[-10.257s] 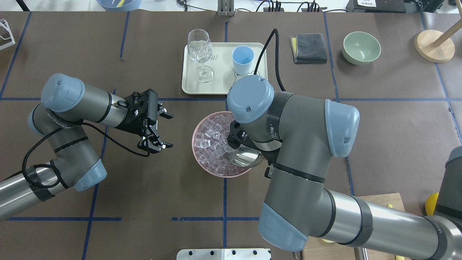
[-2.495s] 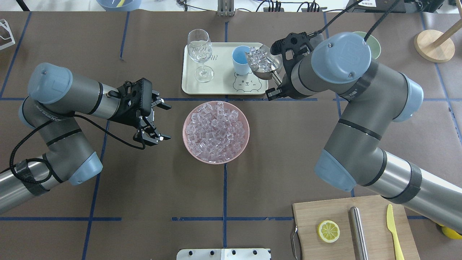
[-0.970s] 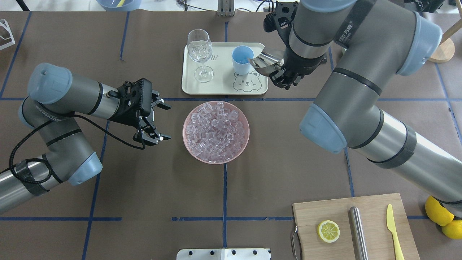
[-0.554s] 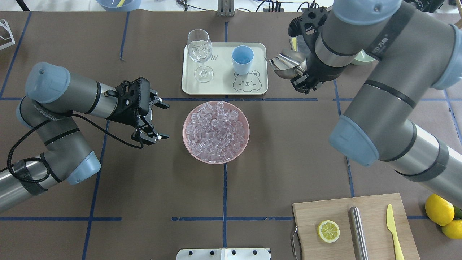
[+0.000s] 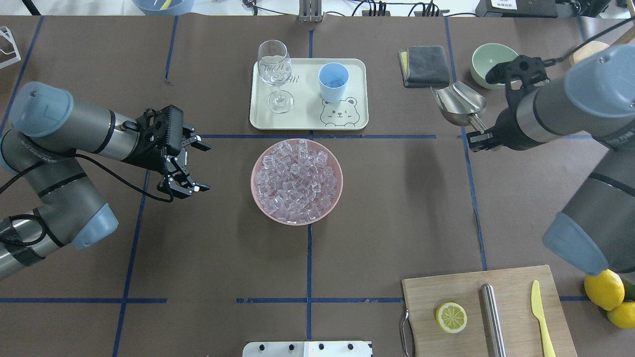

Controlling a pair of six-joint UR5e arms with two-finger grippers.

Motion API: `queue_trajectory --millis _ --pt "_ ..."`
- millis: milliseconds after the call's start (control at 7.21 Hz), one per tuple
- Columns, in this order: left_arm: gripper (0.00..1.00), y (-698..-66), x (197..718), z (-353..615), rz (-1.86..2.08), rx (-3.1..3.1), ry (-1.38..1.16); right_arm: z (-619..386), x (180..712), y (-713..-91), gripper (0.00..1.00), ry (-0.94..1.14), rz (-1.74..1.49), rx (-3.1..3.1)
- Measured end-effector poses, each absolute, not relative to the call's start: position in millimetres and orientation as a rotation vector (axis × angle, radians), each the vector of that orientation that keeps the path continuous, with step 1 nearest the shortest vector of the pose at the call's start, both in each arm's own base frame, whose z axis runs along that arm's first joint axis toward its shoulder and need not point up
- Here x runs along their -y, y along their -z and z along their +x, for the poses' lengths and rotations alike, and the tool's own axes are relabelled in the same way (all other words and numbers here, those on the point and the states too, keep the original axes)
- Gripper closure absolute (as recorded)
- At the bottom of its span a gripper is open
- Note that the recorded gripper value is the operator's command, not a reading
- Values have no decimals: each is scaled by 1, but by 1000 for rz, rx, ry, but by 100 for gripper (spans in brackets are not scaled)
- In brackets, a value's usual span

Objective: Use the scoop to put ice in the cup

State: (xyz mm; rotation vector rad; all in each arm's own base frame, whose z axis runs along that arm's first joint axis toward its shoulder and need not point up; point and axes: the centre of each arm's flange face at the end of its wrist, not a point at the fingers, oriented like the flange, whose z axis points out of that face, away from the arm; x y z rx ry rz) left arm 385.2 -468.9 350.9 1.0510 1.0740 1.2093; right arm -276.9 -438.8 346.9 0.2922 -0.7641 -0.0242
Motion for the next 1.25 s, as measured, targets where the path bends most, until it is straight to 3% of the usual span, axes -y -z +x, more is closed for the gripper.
queue_trajectory --millis 416,1109,1248 --pt "0 -359 472 365 1009 -1126 -1231 -237 384 -432 100 -74 278 794" --pt "0 -360 466 369 978 -1168 -1262 -290 319 -531 100 -231 347 754" --pt "0 -360 466 370 976 -1171 -1264 -294 314 -547 82 -227 363 776"
